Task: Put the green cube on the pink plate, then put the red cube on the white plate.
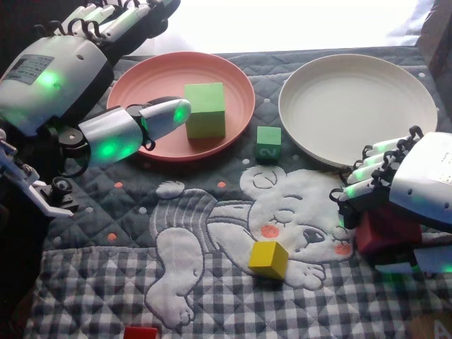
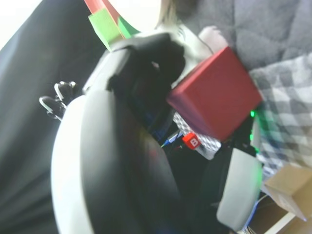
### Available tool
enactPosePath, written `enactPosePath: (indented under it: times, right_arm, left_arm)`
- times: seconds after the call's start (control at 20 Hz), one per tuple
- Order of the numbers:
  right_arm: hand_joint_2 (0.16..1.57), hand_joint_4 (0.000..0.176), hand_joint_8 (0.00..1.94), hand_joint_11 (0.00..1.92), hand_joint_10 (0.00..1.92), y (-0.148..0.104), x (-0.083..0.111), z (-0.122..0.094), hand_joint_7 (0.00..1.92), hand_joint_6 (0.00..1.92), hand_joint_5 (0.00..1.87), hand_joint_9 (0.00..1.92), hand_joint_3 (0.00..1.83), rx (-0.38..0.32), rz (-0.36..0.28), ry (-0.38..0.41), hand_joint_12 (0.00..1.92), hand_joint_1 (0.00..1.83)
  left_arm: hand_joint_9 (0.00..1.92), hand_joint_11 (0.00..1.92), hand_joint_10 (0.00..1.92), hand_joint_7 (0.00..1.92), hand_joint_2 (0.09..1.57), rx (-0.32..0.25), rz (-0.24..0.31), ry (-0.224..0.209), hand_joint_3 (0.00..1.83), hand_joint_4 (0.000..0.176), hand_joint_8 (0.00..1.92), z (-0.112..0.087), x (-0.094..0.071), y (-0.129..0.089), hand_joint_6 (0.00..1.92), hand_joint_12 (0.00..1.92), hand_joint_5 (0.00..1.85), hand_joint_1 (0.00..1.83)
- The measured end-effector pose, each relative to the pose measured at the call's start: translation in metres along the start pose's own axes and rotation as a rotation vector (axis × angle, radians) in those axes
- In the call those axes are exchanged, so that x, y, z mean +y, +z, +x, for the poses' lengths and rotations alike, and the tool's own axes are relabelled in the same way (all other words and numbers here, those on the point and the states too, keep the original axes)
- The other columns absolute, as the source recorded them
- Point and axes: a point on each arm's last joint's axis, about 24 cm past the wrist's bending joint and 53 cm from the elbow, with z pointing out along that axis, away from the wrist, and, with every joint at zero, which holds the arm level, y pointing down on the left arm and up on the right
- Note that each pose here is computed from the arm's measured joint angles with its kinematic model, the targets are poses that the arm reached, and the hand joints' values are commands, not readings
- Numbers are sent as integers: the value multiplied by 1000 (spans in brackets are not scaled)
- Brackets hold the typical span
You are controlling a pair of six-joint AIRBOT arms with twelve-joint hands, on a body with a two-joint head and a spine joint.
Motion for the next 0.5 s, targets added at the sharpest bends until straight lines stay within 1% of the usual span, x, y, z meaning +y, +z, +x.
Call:
enactPosePath:
  times: [0.05, 0.1, 0.15, 0.2, 0.25, 0.3, 0.35, 0.4, 0.45, 0.5]
  right_arm:
    - [1214, 0, 1423, 503, 1569, 1, 0, -1, 744, 1126, 865, 648, 2, 0, 2, -2, 1900, 1346]
    - [1209, 0, 1406, 525, 1552, 2, 0, -2, 764, 1119, 868, 659, 0, -3, 2, -4, 1887, 1349]
    - [1206, 0, 1398, 548, 1538, 4, 1, -5, 780, 1123, 859, 672, 0, -5, 2, -8, 1895, 1351]
    - [1198, 0, 1359, 561, 1521, 4, 1, -6, 793, 1113, 875, 689, 0, -8, 1, -10, 1911, 1352]
    - [1187, 0, 1307, 536, 1499, 5, 3, -10, 814, 1089, 899, 707, 0, -17, -3, -11, 1900, 1355]
    - [1188, 0, 1323, 557, 1512, 5, 5, -16, 800, 1064, 910, 704, 0, -35, -13, -15, 1910, 1355]
    - [1209, 0, 1446, 617, 1576, 4, 7, -23, 722, 1074, 875, 684, 5, -50, -19, -21, 1919, 1349]
    - [1219, 0, 1477, 635, 1611, 4, 10, -31, 711, 1105, 841, 670, 6, -71, -29, -26, 1921, 1348]
    - [1219, 0, 1450, 593, 1604, 3, 16, -48, 726, 1141, 832, 665, 4, -120, -54, -37, 1921, 1348]
    - [1201, 0, 1366, 568, 1564, 3, 21, -59, 795, 1112, 841, 701, 0, -153, -72, -50, 1921, 1357]
  left_arm:
    - [29, 0, 810, 362, 1239, -1, -1, -1, 2, 44, 6, 0, 0, 0, 1, 1178, 98, 333]
    - [30, 0, 803, 372, 1240, -3, 0, -1, 1, 43, 10, -1, 0, 0, 1, 1130, 100, 334]
    - [34, 0, 795, 366, 1242, -5, 1, -2, 1, 46, 6, -1, 0, 0, 5, 1197, 92, 328]
    - [39, 0, 793, 363, 1238, -7, 0, -2, 0, 52, 4, -2, 0, -1, 4, 1287, 96, 337]
    - [36, 0, 799, 359, 1244, -8, -1, -3, 1, 52, 2, -2, 1, -1, 4, 1353, 87, 336]
    - [32, 0, 798, 356, 1244, -11, -8, -4, 1, 49, 1, -3, 3, -2, 4, 1366, 86, 333]
    - [31, 0, 796, 360, 1249, -11, -11, -4, 2, 55, 3, -3, 4, -2, 2, 1312, 83, 329]
    - [33, 0, 797, 366, 1248, -15, -12, -6, 1, 57, 5, -4, 4, -2, 1, 1302, 82, 326]
    - [29, 0, 826, 370, 1249, -19, -6, -7, 0, 53, 6, -5, 3, -2, 0, 1316, 79, 321]
    - [26, 0, 832, 360, 1249, -19, -4, -6, 0, 53, 1, -5, 2, -3, 0, 1320, 78, 321]
